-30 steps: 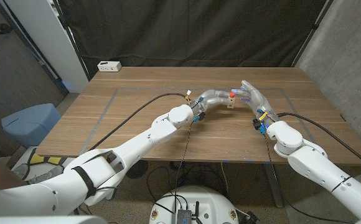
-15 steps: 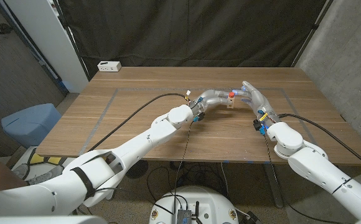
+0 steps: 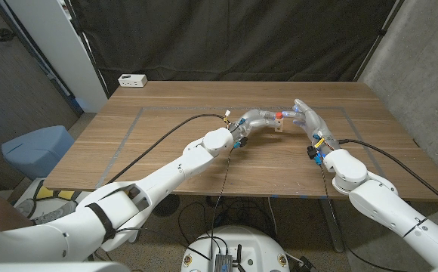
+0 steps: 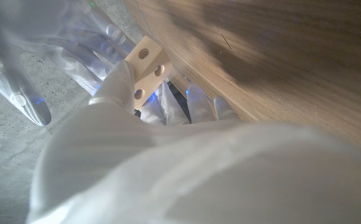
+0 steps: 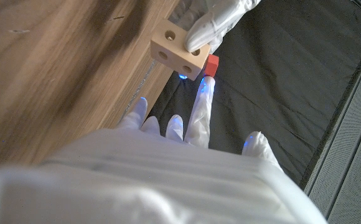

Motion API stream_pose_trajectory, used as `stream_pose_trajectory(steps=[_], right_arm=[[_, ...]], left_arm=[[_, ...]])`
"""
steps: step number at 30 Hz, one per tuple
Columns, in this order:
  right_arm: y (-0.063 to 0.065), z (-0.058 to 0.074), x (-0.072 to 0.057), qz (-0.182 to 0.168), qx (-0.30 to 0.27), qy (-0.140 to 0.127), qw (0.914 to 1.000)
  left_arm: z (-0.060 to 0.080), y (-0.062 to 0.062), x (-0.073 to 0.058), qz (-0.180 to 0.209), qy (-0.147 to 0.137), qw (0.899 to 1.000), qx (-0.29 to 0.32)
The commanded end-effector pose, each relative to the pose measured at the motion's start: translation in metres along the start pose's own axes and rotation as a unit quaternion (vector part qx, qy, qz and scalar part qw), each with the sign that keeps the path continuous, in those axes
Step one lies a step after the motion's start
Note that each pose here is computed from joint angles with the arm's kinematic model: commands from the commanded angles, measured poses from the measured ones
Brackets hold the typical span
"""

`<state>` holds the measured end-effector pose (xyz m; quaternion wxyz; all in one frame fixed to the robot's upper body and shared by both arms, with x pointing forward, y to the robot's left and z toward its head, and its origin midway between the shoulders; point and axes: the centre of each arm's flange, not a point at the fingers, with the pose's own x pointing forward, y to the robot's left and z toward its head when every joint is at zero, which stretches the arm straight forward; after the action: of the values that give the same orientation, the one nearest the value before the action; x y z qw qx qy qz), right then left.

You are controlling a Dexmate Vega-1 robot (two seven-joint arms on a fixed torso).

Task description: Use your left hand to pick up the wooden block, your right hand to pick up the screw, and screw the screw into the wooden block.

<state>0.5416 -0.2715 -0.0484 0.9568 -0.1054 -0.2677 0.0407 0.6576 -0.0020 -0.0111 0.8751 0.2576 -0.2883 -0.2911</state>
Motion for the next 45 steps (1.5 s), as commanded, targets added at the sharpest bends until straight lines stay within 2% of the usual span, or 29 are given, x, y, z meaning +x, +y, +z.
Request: stream_pose_trajectory(steps=[1, 20, 36, 45], right_arm=[[0.0024, 0.0017, -0.001, -0.003, 0.0, 0.0, 1.0], [0.0049, 0.0045, 0.001, 0.012, -0.002, -0.002, 0.9999], [-0.0022, 0.0066, -0.0019, -0.031, -0.004, -0.01, 0.9995], [-0.0034, 0.0053, -0.0018, -0.04, -0.011, -0.005, 0.9991]], left_arm=[[-0.001, 0.0033, 0.0027, -0.002, -0.001, 1.0, -0.002], [-0.0009, 0.0047, 0.0041, -0.002, -0.001, 1.0, -0.001], [0.0022, 0.0053, 0.0058, -0.004, -0.005, 1.0, 0.004], [0.0032, 0.0047, 0.004, -0.003, -0.005, 1.0, 0.011]])
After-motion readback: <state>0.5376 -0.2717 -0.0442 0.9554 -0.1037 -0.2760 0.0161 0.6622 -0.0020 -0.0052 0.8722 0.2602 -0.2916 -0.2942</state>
